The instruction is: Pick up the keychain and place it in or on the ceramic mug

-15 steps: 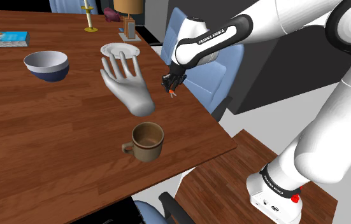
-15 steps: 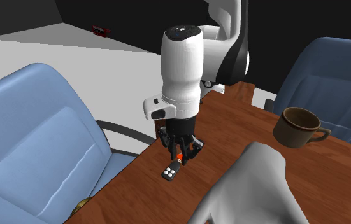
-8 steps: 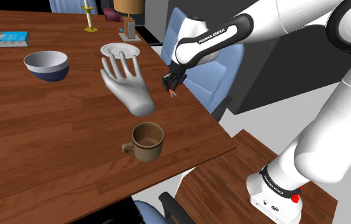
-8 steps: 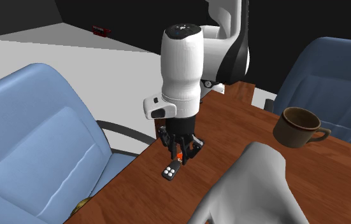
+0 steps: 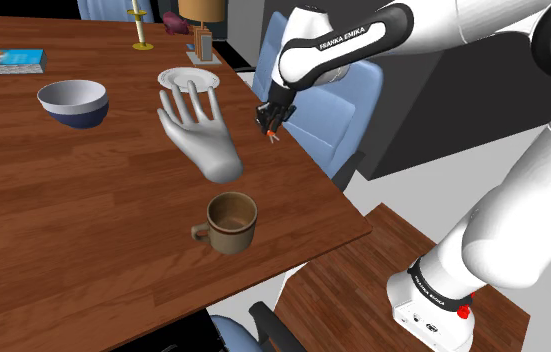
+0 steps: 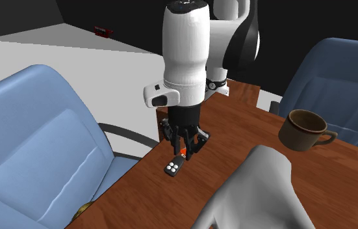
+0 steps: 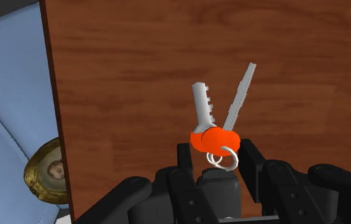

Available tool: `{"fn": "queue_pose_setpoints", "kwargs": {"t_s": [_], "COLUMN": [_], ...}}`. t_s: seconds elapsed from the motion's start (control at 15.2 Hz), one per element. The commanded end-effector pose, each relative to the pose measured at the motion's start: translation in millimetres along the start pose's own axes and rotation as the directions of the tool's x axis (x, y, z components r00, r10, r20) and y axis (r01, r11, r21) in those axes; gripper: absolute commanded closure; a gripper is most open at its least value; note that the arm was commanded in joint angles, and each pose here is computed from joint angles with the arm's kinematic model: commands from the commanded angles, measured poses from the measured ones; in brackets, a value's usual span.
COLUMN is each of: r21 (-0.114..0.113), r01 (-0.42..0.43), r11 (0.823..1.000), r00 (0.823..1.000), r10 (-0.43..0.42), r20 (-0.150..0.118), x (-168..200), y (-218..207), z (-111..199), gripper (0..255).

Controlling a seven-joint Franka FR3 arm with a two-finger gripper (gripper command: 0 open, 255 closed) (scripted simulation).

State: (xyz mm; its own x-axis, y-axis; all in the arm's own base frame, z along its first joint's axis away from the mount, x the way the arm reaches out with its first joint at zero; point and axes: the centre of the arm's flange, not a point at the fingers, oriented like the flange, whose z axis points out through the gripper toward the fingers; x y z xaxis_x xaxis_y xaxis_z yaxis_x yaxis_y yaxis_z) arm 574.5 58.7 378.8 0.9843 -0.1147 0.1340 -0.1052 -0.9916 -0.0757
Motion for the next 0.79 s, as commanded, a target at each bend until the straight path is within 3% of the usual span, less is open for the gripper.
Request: {"fn": "queue_pose_setpoints", "kwargs": {"t_s": [0.0,0.73], "r21": [0.0,0.0], "r01": [0.0,0.0], "r11": [1.0,1.0], "r00": [1.0,1.0], "r10": [0.0,0.0], "r20": [0.001,0.001], "x": [1,9], "y": [-2,-6], "z": [-11,-68], "gripper": [255,255]}}
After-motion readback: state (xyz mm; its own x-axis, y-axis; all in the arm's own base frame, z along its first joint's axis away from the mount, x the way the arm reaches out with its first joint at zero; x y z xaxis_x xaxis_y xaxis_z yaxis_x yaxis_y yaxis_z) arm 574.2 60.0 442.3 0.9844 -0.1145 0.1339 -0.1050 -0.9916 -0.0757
